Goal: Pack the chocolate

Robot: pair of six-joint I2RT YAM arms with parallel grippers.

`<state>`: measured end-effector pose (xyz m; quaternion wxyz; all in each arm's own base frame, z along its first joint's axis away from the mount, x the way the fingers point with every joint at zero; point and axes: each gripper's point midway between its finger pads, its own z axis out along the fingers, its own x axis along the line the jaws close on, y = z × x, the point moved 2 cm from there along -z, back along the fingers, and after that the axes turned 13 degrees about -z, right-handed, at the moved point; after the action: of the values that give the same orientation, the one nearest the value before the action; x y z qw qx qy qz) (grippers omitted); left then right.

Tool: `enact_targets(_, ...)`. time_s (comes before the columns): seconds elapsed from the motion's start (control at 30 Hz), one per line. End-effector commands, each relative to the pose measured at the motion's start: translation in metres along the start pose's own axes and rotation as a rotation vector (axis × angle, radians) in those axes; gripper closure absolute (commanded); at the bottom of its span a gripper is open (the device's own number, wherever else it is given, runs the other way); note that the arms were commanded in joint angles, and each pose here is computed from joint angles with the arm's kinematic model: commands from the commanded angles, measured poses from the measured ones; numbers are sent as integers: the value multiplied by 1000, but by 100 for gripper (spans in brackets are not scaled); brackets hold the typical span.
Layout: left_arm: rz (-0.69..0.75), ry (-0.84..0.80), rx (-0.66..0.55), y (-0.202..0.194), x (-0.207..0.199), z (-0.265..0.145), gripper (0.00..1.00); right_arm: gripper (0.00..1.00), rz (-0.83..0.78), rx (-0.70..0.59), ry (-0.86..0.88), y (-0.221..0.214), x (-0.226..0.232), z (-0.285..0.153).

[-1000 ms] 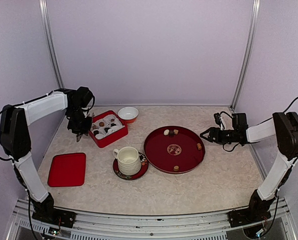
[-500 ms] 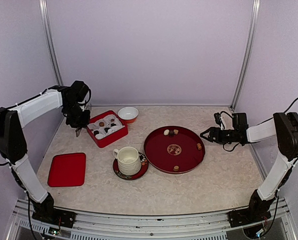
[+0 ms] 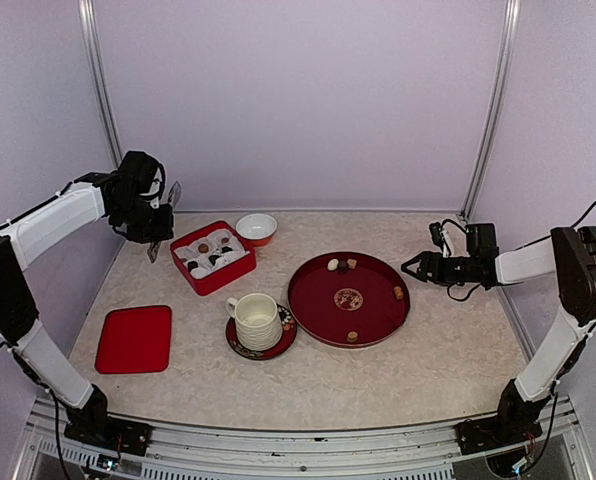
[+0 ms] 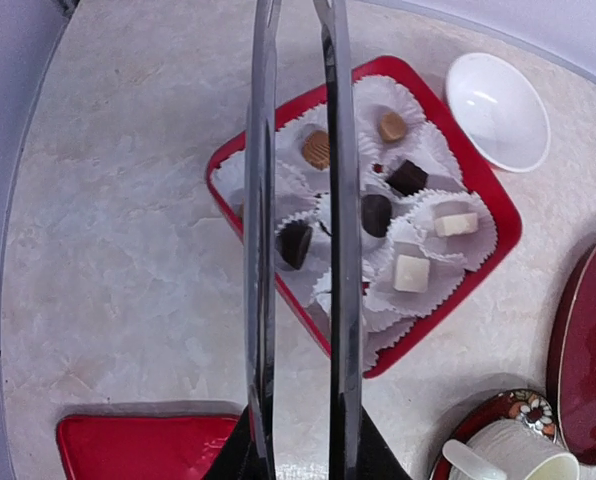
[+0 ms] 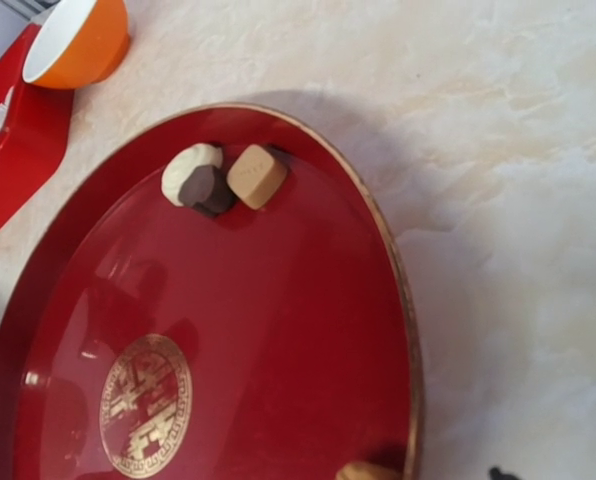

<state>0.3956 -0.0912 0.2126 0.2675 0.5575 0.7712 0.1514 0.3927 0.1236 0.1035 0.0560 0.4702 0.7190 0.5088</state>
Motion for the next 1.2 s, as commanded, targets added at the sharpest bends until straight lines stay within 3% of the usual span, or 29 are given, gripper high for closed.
enact_targets(0.0,-150,56,-72,24,34,15,77,20,-16,-22,-8,7,1,-8)
enact_targets(0.17,-153,71,-70,26,40,35,79,21,-22,-23,-13,7,1,-10)
enact_targets(0.33,-62,-93,-69,16,10,35,79,21,-23,-23,-13,7,1,-11)
enact_targets(0.57,110,-287,-110,-6,-99,3,79,20,-21,-26,-12,7,2,-12)
enact_targets(0.77,240,-423,-84,-56,-199,-17,80,20,-21,-26,-20,7,1,-15)
enact_targets(0.9,311,-527,18,-110,-251,-17,79,21,-20,-25,-26,6,0,-17)
enact_targets(1.17,517,-446,165,-219,-302,33,76,21,-19,-31,-30,5,2,-22)
